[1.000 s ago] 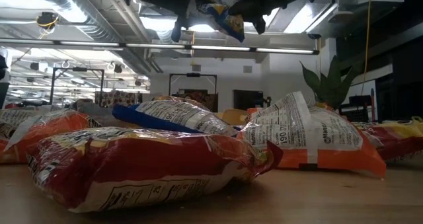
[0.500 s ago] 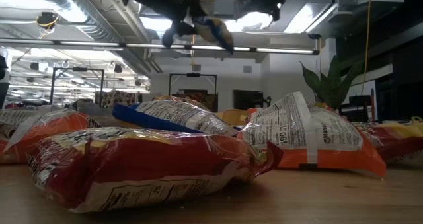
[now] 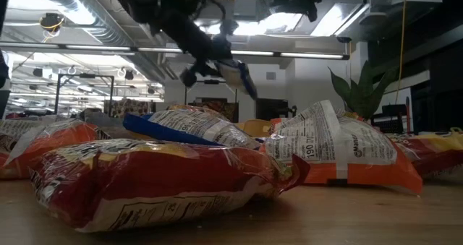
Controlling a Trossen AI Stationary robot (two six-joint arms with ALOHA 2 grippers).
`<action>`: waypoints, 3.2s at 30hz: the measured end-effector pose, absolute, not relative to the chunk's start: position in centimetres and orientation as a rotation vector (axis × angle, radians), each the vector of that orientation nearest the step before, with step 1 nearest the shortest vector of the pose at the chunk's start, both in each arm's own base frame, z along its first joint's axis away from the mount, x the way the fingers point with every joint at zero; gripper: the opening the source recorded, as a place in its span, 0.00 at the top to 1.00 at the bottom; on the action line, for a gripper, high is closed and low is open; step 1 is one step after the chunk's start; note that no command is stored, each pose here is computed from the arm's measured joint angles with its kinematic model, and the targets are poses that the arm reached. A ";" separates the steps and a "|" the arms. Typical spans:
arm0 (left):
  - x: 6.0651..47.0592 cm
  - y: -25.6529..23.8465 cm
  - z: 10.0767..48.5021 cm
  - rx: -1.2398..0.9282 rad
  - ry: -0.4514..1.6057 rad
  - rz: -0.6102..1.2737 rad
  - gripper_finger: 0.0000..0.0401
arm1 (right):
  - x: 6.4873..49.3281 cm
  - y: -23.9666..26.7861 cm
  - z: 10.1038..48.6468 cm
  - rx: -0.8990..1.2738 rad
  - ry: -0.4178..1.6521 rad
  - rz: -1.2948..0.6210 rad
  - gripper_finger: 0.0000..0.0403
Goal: Sort Maruchan noodles
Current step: Put the blue noodle pack into the yellow bin
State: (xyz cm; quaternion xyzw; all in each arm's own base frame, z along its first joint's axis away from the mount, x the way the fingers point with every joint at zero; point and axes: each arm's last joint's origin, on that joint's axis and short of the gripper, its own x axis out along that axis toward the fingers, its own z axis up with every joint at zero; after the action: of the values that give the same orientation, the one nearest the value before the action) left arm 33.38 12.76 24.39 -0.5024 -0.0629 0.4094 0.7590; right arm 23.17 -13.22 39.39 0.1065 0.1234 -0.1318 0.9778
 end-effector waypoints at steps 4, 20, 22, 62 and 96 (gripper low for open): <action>34.3 13.3 22.6 -1.101 -0.108 0.878 0.64 | 23.1 -13.2 39.2 0.221 0.270 -0.266 0.53; 33.7 15.0 21.9 -0.381 0.199 0.977 0.64 | 23.0 -13.1 38.8 0.218 0.307 -0.264 0.53; 33.5 15.4 22.0 -0.330 0.214 1.008 0.64 | 23.0 -13.1 38.7 0.222 0.316 -0.264 0.53; 29.7 17.9 15.4 -0.148 0.179 1.018 0.64 | 22.8 -13.3 38.4 0.225 0.349 -0.370 0.53; 29.6 17.7 12.8 -0.172 0.220 1.074 0.53 | 22.8 -13.3 38.4 0.216 0.351 -0.357 0.53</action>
State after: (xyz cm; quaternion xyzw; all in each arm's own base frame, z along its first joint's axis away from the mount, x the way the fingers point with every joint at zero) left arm 29.60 17.75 12.78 -0.0817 0.1047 0.5099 0.8499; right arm 22.82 -13.32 38.42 0.1067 0.1735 -0.1762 0.9630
